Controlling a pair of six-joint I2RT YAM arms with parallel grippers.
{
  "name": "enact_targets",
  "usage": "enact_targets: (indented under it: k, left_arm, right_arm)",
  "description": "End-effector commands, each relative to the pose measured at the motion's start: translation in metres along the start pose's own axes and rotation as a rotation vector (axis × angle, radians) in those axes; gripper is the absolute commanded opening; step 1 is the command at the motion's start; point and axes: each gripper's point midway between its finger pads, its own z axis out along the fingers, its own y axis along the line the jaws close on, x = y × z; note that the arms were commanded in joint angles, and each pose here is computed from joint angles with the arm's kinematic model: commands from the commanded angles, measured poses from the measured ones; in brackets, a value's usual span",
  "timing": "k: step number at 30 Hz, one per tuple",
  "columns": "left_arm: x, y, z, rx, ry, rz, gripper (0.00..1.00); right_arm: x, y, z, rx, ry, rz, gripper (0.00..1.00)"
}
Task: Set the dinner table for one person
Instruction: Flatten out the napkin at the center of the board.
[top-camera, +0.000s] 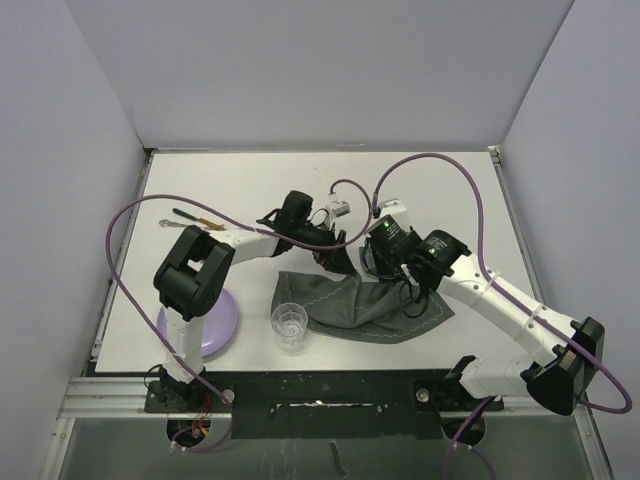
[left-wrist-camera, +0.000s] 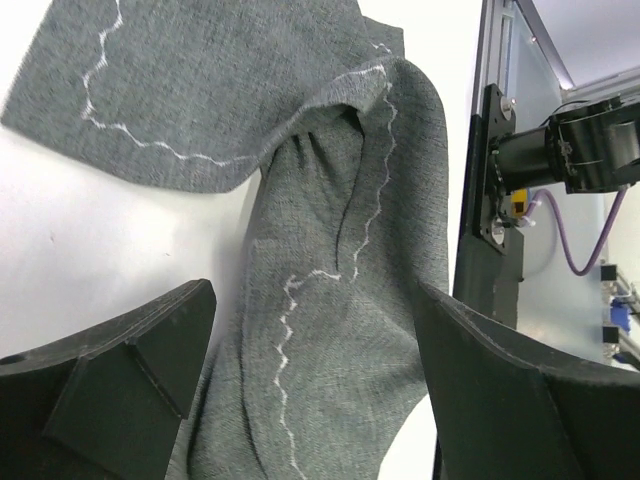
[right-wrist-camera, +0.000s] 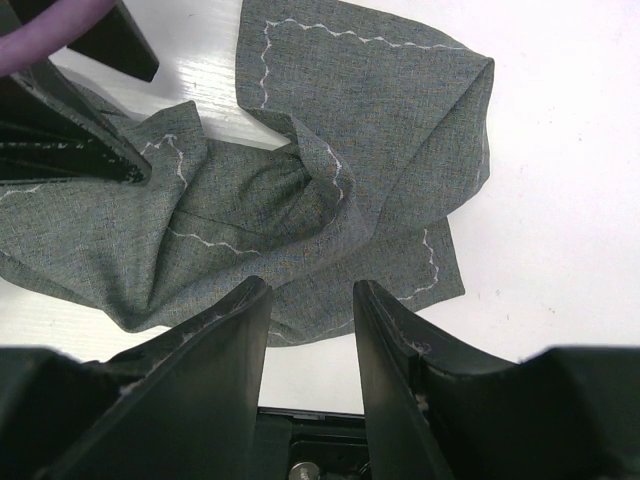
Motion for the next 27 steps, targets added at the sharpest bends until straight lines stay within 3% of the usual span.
enact_targets:
  k: [1, 27]
  left_arm:
    - [-0.022, 0.004, 0.006, 0.06, -0.021, 0.119, 0.79]
    - [-0.014, 0.001, 0.021, 0.237, -0.031, 0.079, 0.79]
  right_arm:
    - [-0.008, -0.004, -0.008, -0.004, -0.041, 0.02, 0.4]
    - [-0.001, -0.013, -0.011, 0.014, -0.038, 0.027, 0.4]
